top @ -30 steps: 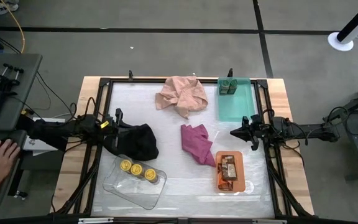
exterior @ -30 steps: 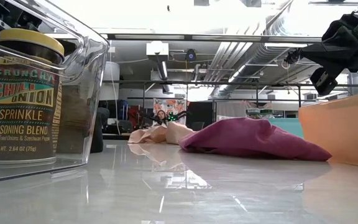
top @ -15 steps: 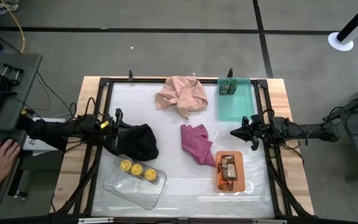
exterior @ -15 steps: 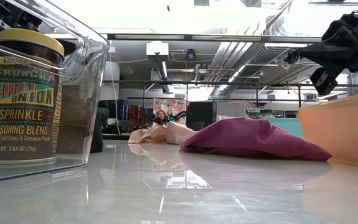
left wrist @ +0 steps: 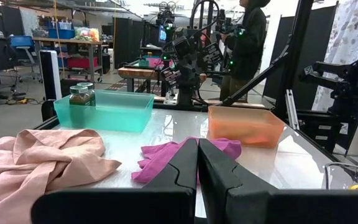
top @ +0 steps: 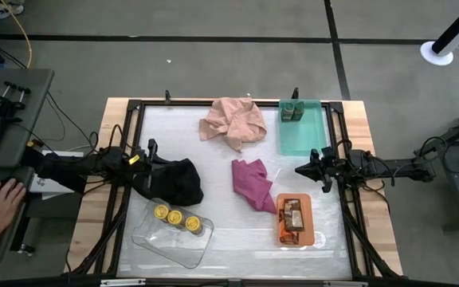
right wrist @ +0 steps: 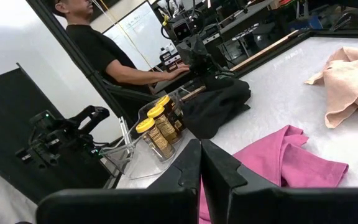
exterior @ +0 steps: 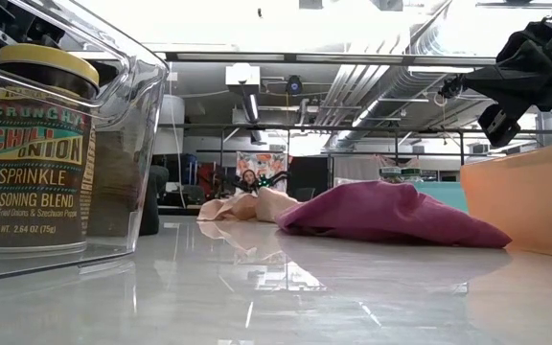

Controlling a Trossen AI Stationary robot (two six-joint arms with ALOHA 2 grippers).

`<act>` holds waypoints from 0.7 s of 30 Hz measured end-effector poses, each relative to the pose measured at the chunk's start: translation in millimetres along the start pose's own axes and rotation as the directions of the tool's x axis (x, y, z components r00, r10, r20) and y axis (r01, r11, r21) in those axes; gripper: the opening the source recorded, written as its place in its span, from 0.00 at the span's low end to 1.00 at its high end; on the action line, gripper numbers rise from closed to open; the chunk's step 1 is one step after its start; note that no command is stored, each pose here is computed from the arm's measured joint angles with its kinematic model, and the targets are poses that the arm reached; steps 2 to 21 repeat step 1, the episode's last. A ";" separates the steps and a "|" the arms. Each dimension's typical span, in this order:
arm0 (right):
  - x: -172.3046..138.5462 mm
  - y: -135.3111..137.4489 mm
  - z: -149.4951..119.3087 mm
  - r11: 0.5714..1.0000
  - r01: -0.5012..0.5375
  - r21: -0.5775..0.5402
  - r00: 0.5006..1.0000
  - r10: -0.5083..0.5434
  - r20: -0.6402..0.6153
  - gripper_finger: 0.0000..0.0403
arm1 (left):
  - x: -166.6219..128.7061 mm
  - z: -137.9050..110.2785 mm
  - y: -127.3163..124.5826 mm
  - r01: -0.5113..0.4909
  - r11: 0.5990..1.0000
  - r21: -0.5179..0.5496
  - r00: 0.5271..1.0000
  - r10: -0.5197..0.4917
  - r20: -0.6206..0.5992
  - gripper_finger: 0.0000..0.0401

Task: Sort spices by type
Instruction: Return to Home Position

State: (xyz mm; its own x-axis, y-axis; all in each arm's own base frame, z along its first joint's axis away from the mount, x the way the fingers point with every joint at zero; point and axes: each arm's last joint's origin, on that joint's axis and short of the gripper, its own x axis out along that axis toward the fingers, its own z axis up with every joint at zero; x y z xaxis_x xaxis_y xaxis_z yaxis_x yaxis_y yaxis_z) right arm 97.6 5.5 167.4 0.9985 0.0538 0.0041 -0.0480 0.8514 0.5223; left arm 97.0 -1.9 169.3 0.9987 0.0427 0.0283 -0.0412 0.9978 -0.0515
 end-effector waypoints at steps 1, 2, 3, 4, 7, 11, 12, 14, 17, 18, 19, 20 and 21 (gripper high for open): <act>0.0 0.0 0.0 1.000 0.000 0.000 1.000 0.000 0.000 0.01 | 0.0 0.0 0.0 0.000 1.000 0.000 1.000 0.000 0.000 0.00; 0.0 0.0 0.0 1.000 0.000 0.000 1.000 0.000 0.000 0.01 | 0.0 0.0 0.0 0.000 1.000 0.000 1.000 0.000 0.000 0.00; 0.0 0.0 0.0 1.000 0.000 0.000 1.000 0.000 0.000 0.01 | 0.0 0.0 0.0 0.000 1.000 0.000 1.000 0.000 0.000 0.00; 0.0 0.0 0.0 1.000 0.000 0.000 1.000 0.000 0.000 0.01 | 0.0 0.0 0.0 0.000 1.000 0.000 1.000 0.000 0.000 0.00; 0.0 0.0 0.0 1.000 0.000 0.000 1.000 0.000 0.000 0.01 | 0.0 0.0 0.0 0.000 1.000 0.000 1.000 0.000 0.000 0.00; 0.0 0.0 0.0 1.000 0.000 0.000 1.000 0.000 0.000 0.01 | 0.0 0.0 0.0 0.000 1.000 0.000 1.000 0.000 0.000 0.00; 0.0 0.0 0.0 1.000 0.000 0.000 1.000 0.000 0.000 0.01 | 0.0 0.0 0.0 0.000 1.000 0.000 1.000 0.000 0.000 0.00; 0.0 0.0 0.0 1.000 0.000 0.000 1.000 0.000 0.000 0.01 | 0.0 0.0 0.0 0.000 1.000 0.000 1.000 0.000 0.000 0.00; 0.0 0.0 0.0 1.000 0.000 0.000 1.000 0.000 0.000 0.01 | 0.0 0.0 0.0 0.000 1.000 0.000 1.000 0.000 0.000 0.00; 0.0 0.0 0.0 1.000 0.000 0.000 1.000 0.000 0.000 0.01 | 0.0 0.0 0.0 0.000 1.000 0.000 1.000 0.000 0.000 0.00; 0.0 0.0 0.0 1.000 0.000 0.000 1.000 0.000 0.000 0.01 | 0.0 0.0 0.0 0.000 1.000 0.000 1.000 0.000 0.000 0.00; 0.0 0.0 0.0 1.000 0.000 0.000 1.000 0.000 0.000 0.01 | 0.0 0.0 0.0 0.000 1.000 0.000 1.000 0.000 0.000 0.00; 0.0 0.0 0.0 1.000 0.000 0.000 1.000 0.000 0.000 0.01 | 0.0 0.0 0.0 0.000 1.000 0.000 1.000 0.000 0.000 0.00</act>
